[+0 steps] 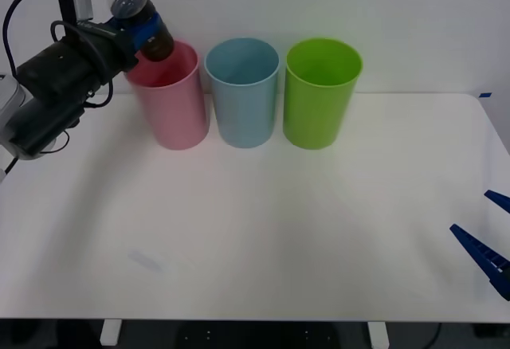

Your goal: Grasp the object on the table and drop it into the matching bin: aluminum can to the light blue bin, PET bottle to the pink bin.

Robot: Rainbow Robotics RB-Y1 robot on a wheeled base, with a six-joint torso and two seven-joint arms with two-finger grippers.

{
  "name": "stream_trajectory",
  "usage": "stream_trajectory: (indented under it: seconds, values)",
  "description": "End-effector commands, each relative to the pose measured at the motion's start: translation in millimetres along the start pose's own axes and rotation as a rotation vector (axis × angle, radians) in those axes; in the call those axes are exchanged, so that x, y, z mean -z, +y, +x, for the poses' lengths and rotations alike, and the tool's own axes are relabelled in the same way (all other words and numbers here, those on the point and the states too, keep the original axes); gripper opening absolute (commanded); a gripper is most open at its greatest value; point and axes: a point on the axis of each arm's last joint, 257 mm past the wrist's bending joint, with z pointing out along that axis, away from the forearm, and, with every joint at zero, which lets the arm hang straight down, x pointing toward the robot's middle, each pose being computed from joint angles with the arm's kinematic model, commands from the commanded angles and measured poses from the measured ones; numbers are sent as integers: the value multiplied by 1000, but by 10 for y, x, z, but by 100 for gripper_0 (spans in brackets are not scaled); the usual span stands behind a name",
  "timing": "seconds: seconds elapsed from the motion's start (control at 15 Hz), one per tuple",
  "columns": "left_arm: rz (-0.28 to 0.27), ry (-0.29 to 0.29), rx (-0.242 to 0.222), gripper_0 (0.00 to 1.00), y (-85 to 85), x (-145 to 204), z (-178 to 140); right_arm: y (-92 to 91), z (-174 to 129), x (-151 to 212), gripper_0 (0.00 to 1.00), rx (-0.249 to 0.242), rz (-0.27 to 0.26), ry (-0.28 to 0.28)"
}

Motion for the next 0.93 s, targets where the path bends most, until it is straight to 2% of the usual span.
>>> stream_trajectory:
  seconds: [0.07,0.13,0.2,0.47,0.73,0.93]
  values:
    - [-6,-1,-2,8,15,0,-1,0,0,0,100,0,0,0]
    - [-5,-2,-1,49,16,1,-6,0,0,0,100,0,0,0]
    - [-5,-3,1,100,16,1,-10,0,0,0,100,0,0,0]
    - [-3,-4,24,100,12,14,5,0,0,0,100,0,0,0]
    - [17,0,83,100,-42,118,120,0,0,0,100,0,0,0]
    - [28,7,123,100,-65,348,223,0,0,0,100,0,0,0]
